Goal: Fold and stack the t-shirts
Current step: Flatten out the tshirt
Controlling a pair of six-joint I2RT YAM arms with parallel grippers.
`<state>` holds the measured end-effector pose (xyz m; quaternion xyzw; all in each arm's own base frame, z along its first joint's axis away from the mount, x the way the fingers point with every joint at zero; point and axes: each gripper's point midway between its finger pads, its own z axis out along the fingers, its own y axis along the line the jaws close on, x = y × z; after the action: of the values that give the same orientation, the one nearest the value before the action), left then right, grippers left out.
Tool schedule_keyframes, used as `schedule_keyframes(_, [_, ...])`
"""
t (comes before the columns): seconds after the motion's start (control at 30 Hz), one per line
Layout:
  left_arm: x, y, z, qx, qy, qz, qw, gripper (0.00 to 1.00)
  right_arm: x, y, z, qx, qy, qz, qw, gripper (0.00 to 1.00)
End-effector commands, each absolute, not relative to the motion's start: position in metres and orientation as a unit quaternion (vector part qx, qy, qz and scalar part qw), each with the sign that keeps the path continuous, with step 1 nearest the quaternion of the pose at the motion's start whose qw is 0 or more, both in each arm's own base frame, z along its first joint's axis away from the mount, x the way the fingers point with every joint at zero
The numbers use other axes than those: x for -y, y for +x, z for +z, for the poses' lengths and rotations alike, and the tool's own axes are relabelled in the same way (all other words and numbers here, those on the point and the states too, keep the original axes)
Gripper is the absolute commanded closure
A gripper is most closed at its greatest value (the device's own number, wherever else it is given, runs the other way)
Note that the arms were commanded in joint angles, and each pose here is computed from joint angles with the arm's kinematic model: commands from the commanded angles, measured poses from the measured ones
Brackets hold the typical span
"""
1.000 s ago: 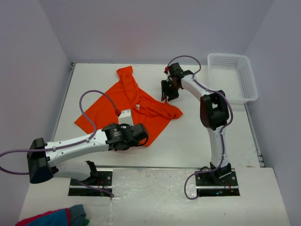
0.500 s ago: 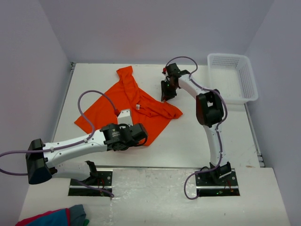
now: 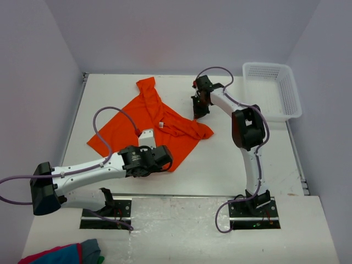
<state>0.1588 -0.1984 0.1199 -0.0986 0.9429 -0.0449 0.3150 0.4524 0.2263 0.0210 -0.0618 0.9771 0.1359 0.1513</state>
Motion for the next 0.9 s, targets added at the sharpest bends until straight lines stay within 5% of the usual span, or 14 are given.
schedule_keyframes(0.0, [0.203, 0.168, 0.121, -0.938, -0.09, -0.048, 0.332, 1.0, -0.22, 0.464, 0.084, -0.964, -0.062, 0.125, 0.227, 1.0])
schedule_keyframes(0.5, [0.184, 0.214, 0.252, -0.871, -0.076, -0.015, 0.485, 1.0, -0.112, 0.452, 0.342, -0.881, -0.006, 0.041, 0.471, 1.0])
schedule_keyframes(0.87, [0.124, 0.222, 0.412, -0.779, -0.138, -0.03, 0.61, 1.0, -0.041, 0.403, 0.403, -0.839, 0.074, -0.016, 0.538, 1.0])
